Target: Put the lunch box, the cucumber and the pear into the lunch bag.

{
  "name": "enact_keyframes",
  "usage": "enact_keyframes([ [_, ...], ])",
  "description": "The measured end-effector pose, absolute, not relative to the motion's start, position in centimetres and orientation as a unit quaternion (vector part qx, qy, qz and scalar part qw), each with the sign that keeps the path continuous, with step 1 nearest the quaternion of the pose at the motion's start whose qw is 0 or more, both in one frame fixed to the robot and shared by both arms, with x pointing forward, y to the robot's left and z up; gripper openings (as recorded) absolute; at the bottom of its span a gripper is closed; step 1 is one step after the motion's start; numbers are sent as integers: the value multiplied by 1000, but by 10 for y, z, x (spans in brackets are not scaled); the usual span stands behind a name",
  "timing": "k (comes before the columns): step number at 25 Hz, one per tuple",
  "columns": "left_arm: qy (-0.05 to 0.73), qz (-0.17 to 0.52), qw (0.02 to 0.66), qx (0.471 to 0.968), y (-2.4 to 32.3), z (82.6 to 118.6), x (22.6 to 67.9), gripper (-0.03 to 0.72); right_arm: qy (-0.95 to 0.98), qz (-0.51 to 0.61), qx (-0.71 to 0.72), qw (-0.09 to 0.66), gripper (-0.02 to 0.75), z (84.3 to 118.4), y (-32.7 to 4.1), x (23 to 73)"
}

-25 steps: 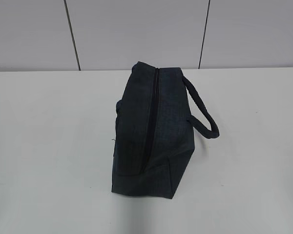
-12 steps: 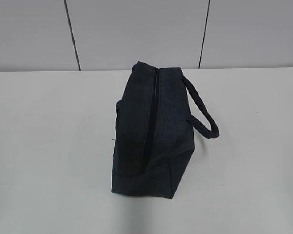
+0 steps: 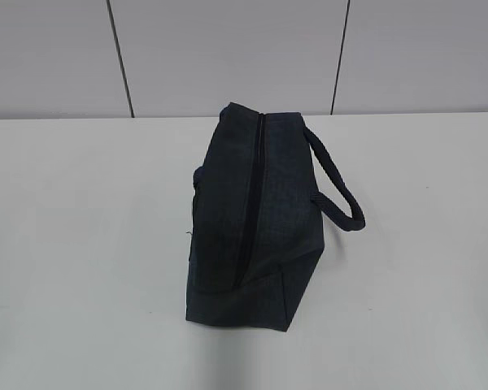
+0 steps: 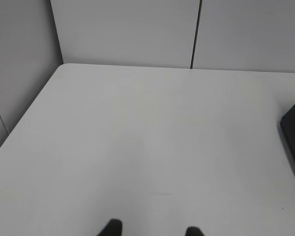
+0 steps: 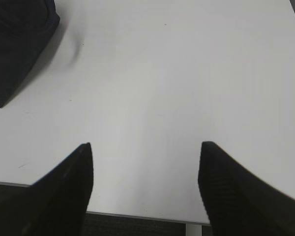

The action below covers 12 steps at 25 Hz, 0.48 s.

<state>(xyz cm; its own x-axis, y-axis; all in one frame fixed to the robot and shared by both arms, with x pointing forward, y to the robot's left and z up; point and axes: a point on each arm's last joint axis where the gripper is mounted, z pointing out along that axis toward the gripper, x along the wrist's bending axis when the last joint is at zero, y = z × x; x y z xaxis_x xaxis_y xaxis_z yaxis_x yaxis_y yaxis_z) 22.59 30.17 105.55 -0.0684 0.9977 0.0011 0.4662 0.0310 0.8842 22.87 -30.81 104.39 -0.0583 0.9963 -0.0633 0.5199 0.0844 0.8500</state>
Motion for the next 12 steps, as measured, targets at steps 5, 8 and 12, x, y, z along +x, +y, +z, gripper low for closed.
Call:
enact_keyframes([
  [5, 626, 378, 352, 585, 302, 1055, 226, 242, 645, 335, 588, 355, 515, 1044, -308, 229],
  [8, 626, 378, 352, 585, 302, 1055, 226, 242, 645, 335, 588, 355, 515, 1044, -308, 229],
  [12, 626, 378, 352, 585, 302, 1055, 226, 242, 645, 335, 588, 355, 515, 1044, -308, 229],
])
